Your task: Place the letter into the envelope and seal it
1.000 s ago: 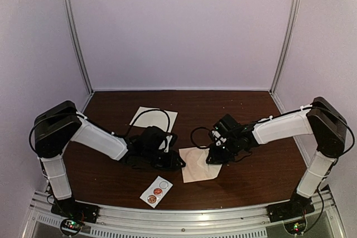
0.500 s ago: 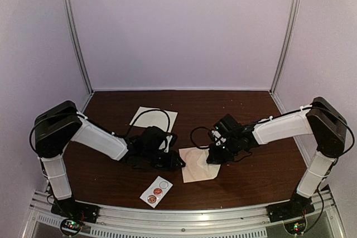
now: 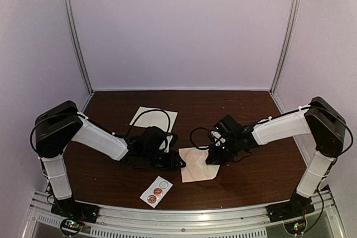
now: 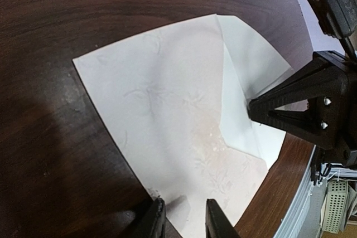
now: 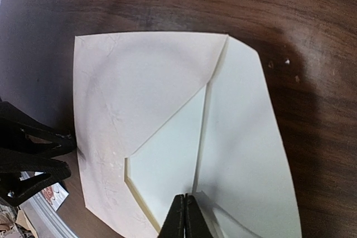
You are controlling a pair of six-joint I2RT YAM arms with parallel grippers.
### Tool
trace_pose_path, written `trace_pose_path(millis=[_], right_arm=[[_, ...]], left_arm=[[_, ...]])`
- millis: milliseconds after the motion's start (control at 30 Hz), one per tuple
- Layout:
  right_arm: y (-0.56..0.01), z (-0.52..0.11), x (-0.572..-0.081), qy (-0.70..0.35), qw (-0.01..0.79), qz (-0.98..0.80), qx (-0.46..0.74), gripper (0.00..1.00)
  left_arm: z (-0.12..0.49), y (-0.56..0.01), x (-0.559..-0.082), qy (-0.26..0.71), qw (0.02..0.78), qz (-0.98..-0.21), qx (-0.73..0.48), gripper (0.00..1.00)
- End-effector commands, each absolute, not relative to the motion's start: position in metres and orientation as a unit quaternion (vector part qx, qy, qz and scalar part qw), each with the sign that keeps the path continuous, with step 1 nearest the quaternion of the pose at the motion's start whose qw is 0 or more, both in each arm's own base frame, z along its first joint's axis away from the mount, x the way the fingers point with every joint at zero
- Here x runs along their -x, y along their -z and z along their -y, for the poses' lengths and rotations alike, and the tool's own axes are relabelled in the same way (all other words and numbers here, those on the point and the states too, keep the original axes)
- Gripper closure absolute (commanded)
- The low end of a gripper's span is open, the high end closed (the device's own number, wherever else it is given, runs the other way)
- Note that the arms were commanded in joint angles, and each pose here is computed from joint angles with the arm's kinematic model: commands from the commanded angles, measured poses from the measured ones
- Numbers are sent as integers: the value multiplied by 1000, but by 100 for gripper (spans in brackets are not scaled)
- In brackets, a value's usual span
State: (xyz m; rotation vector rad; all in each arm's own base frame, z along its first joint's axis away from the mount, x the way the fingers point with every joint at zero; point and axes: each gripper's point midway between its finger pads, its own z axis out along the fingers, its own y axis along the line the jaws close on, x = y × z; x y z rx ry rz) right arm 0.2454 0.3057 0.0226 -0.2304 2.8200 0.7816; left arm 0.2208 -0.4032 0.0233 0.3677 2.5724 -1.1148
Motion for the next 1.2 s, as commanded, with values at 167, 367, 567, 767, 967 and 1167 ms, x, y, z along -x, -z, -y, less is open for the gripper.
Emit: trace_pose_path(millis=[167, 367, 567, 767, 967, 1167], right_arm=[[-17, -313, -243, -283, 92, -952, 79, 99], [-22, -314, -244, -285, 98, -950, 81, 99], [-59, -312, -256, -287, 153, -941, 89, 83], [-104, -301, -278, -269, 241, -928, 91, 69], [-134, -275, -297, -261, 303, -915, 59, 45], [-167, -249, -307, -274, 374, -886, 23, 18]], left_arm=[[403, -6, -214, 377, 137, -906, -137, 73], [403, -10, -215, 377, 145, -905, -136, 74], [390, -68, -240, 360, 237, -892, -139, 63], [350, -126, -280, 316, 308, -887, -141, 38], [304, -158, -329, 285, 351, -880, -146, 17], [277, -142, -385, 250, 339, -896, -139, 16]])
